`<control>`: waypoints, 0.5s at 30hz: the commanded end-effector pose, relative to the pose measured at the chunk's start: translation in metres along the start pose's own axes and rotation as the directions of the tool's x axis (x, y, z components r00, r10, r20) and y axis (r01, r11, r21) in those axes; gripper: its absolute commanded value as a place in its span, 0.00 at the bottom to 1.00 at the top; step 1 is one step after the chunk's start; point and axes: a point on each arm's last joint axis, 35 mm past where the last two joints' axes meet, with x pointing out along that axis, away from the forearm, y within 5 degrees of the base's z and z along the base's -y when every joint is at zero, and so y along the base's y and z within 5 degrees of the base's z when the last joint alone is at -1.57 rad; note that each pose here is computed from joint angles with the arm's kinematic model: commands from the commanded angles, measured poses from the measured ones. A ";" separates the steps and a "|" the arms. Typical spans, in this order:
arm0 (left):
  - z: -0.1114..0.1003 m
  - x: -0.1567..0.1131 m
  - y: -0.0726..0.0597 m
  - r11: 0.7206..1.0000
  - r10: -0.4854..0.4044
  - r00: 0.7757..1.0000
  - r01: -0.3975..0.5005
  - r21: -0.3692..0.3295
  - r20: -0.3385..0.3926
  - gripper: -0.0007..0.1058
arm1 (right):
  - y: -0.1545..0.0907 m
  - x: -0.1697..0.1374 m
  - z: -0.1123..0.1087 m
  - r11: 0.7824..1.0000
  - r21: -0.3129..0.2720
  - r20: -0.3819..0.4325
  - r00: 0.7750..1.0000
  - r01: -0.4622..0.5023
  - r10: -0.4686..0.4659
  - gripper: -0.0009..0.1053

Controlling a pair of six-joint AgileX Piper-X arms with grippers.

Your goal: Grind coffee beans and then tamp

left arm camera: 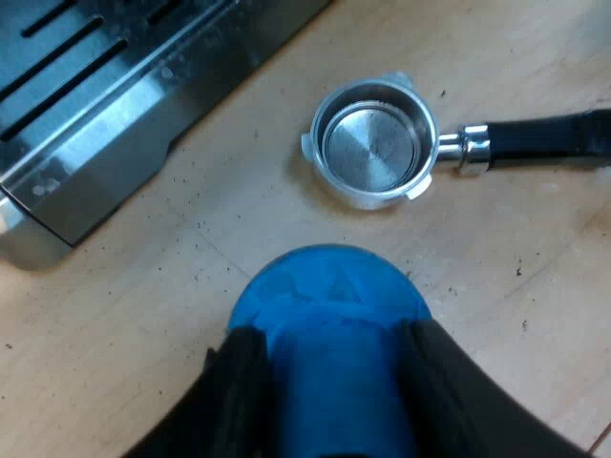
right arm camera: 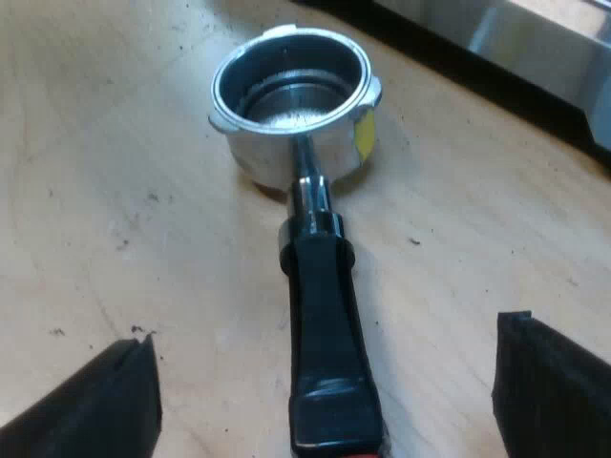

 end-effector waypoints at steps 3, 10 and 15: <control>0.007 0.011 -0.008 0.996 -0.033 0.999 0.033 0.081 -0.009 0.01 | 0.000 0.001 0.001 1.000 0.010 0.005 1.000 -0.004 0.004 0.69; 0.012 0.028 -0.023 0.985 -0.075 0.996 0.082 0.153 -0.052 0.01 | 0.000 0.001 0.001 1.000 0.010 0.005 1.000 -0.007 0.007 0.69; 0.021 0.035 -0.031 0.979 -0.088 0.992 0.102 0.175 -0.084 0.01 | 0.000 0.000 0.004 1.000 0.019 0.028 1.000 -0.006 0.006 0.69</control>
